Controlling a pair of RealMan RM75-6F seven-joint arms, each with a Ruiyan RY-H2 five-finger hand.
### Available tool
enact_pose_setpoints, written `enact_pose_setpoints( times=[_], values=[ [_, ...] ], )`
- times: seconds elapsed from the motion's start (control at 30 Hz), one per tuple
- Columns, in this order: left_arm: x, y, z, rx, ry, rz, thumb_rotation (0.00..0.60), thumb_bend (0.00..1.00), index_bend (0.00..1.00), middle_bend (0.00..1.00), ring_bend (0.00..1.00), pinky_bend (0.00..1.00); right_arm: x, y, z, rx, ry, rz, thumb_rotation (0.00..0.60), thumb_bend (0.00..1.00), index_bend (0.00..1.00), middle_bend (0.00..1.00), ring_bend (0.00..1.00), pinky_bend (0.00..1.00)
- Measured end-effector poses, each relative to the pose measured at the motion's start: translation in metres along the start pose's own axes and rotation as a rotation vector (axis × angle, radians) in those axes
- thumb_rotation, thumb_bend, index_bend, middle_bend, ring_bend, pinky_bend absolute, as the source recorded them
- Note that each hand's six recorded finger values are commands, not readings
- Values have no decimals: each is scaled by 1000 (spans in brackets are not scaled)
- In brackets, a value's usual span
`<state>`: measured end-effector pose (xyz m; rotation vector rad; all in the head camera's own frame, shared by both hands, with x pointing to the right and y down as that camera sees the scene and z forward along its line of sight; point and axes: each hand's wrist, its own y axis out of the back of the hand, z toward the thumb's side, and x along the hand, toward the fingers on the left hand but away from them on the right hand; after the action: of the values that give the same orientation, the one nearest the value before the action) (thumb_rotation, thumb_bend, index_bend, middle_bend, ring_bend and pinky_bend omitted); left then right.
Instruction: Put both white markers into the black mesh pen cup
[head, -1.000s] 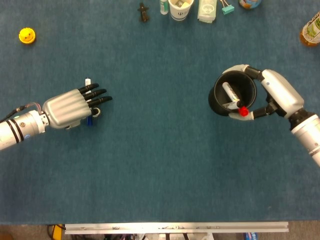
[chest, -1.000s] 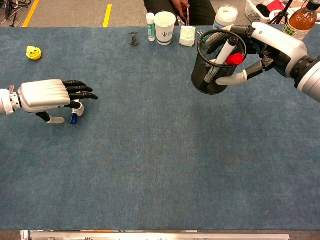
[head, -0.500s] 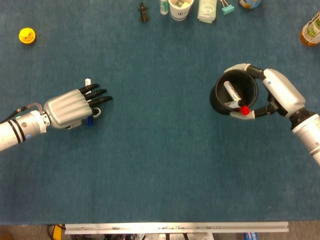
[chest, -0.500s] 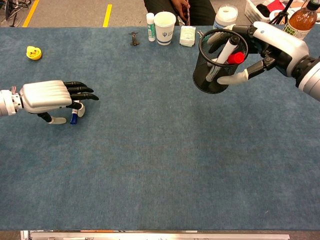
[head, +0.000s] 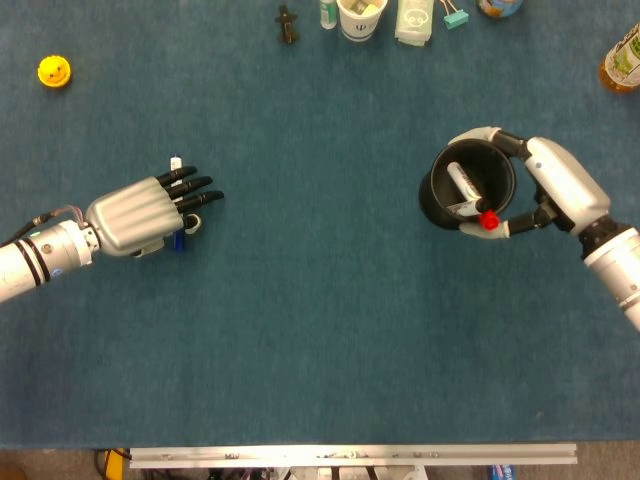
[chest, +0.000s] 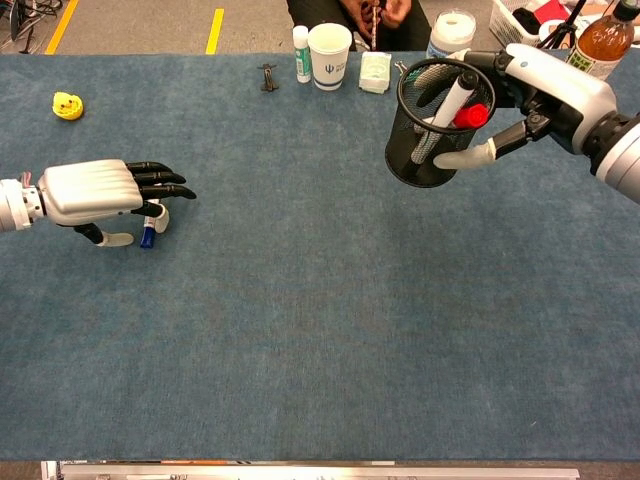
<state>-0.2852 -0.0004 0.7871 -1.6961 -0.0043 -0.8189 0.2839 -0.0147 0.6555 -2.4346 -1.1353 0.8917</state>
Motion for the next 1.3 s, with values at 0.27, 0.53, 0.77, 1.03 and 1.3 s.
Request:
enact_pose_setpoints(
  times=[0.27,0.53,0.77,1.03,1.3],
  values=[
    [-2,-1,0,-7,3,-1,600,328,443,86,0,86,-1,-1,0,0,1,1,600,408,412,364,330,366],
    [-1,-3,2,-22,5,-2,600,327,465,86,0,86,0,-1,0,0,1,-1,600,408,412,364,329,366],
    [1,-4,4,-36,4,-1,600,326,487,93,8,86,1,0,1,0,1,-3,600,409,414,365,329,366],
    [3,-2,5,-54,7,10,600,326,525,114,16,86,2,2,1,0,1,-8,600,409,417,364,329,366],
    [4,1,5,-78,12,28,600,326,558,136,26,86,3,2,1,0,1,-8,600,408,422,364,329,366]
  ],
)
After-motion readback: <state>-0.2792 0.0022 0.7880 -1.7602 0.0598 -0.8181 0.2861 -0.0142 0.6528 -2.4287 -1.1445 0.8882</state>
